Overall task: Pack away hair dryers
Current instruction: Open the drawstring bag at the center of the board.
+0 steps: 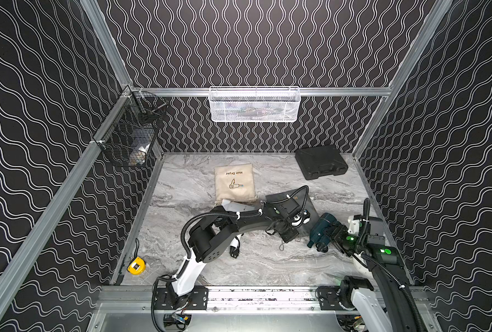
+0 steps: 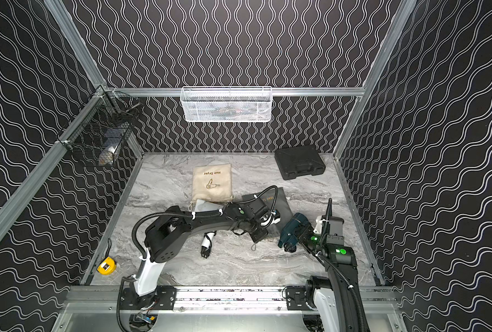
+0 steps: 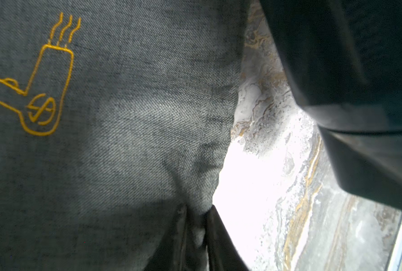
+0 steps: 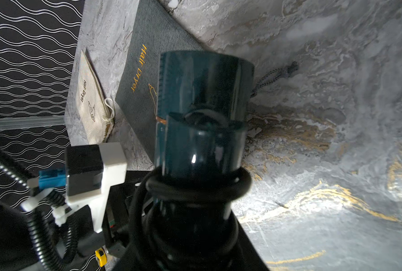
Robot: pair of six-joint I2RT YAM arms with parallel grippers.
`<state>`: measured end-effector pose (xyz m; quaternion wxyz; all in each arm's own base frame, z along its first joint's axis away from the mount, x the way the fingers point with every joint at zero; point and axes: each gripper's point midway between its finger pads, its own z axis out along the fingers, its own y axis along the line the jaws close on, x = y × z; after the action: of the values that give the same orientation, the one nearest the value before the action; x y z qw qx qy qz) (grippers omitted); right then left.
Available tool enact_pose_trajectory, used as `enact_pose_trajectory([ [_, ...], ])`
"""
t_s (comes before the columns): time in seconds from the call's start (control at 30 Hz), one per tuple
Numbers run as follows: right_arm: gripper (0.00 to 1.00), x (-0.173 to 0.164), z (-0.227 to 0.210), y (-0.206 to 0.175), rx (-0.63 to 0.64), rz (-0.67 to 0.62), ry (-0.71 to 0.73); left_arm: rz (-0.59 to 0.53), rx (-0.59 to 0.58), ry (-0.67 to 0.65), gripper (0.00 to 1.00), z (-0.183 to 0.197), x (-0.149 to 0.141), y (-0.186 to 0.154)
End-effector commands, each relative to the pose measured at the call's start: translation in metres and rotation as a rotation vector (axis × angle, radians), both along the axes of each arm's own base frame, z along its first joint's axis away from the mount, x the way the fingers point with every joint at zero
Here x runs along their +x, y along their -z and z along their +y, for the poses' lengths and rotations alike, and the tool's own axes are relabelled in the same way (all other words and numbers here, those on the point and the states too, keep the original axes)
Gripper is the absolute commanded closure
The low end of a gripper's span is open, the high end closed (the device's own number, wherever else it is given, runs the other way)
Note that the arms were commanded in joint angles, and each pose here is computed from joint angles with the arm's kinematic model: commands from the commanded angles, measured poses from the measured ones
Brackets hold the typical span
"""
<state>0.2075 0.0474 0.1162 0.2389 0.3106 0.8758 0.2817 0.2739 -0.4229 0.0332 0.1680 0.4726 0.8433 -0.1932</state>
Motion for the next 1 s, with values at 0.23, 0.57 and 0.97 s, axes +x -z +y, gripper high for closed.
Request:
enact_pose_trajectory([
  [0.23,0.97,0.01,0.001,-0.012,0.0,-0.061,-0.011,0.011,-0.031,-0.023,0.98,-0.003,0.005,-0.008],
  [0.57,1.0,0.019,0.017,-0.022,0.083,-0.134,-0.077,-0.008,-0.151,-0.178,1.0,0.005,0.039,-0.041],
  [0.97,1.0,0.022,0.033,-0.04,0.093,-0.296,-0.19,0.046,-0.364,-0.322,1.0,0.005,0.072,-0.082],
])
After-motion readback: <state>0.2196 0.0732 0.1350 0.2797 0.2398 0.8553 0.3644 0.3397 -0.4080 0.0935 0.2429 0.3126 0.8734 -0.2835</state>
